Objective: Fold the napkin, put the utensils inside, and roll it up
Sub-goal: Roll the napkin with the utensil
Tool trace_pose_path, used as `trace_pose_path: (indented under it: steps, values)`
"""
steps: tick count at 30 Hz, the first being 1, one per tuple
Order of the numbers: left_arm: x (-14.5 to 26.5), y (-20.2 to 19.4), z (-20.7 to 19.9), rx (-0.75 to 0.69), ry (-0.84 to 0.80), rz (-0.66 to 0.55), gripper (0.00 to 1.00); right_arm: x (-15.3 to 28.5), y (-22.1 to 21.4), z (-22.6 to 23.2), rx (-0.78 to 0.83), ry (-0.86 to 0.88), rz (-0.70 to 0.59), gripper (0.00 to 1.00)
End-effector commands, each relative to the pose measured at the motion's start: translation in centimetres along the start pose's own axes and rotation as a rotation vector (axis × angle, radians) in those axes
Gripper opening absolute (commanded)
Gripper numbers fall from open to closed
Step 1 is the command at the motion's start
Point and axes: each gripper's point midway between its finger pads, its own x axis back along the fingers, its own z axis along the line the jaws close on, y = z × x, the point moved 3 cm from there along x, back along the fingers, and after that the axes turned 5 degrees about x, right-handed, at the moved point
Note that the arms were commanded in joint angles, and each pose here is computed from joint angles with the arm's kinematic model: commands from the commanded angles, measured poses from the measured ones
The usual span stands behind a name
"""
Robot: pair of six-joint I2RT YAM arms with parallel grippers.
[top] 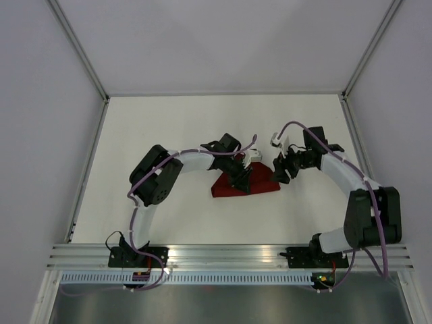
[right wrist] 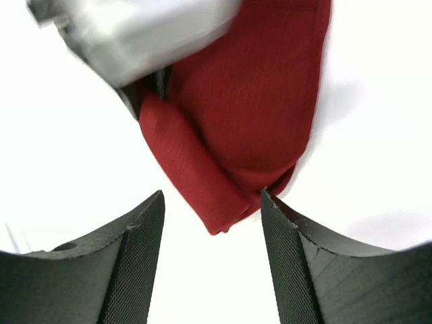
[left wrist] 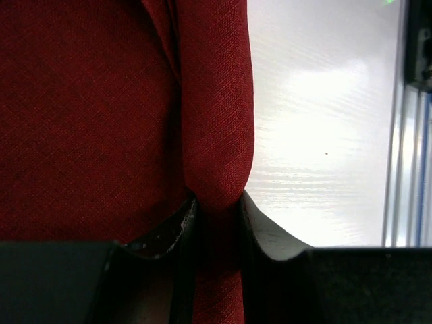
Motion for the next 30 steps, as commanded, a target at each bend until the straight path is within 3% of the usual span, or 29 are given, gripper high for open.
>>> trace_pose_path:
  steps: [1, 9, 15, 20, 25, 30]
  values:
    - [-0.8, -4.2, 0.4, 0.224, -0.039, 0.14, 0.1, -0.4, 0.7, -0.6, 0.229, -0.163, -0.046, 0.65]
    - [-1.2, -4.2, 1.0, 0.288, -0.042, 0.176, 0.12, -3.9, 1.1, 3.8, 0.532, -0.276, -0.008, 0.68]
    - [-1.3, -4.1, 1.2, 0.313, -0.038, 0.185, 0.13, -7.0, 0.3, 5.4, 0.606, -0.229, 0.058, 0.68]
    - [-1.2, -3.4, 1.1, 0.306, -0.039, 0.172, 0.2, -8.3, -0.6, 6.0, 0.612, -0.196, 0.087, 0.66]
    - [-0.9, -2.8, 1.0, 0.293, -0.037, 0.161, 0.32, -9.2, -1.9, 5.8, 0.602, -0.17, 0.144, 0.58]
    - [-0.4, -1.5, 0.7, 0.264, -0.025, 0.129, 0.4, -9.5, -3.0, 6.1, 0.589, -0.138, 0.172, 0.38]
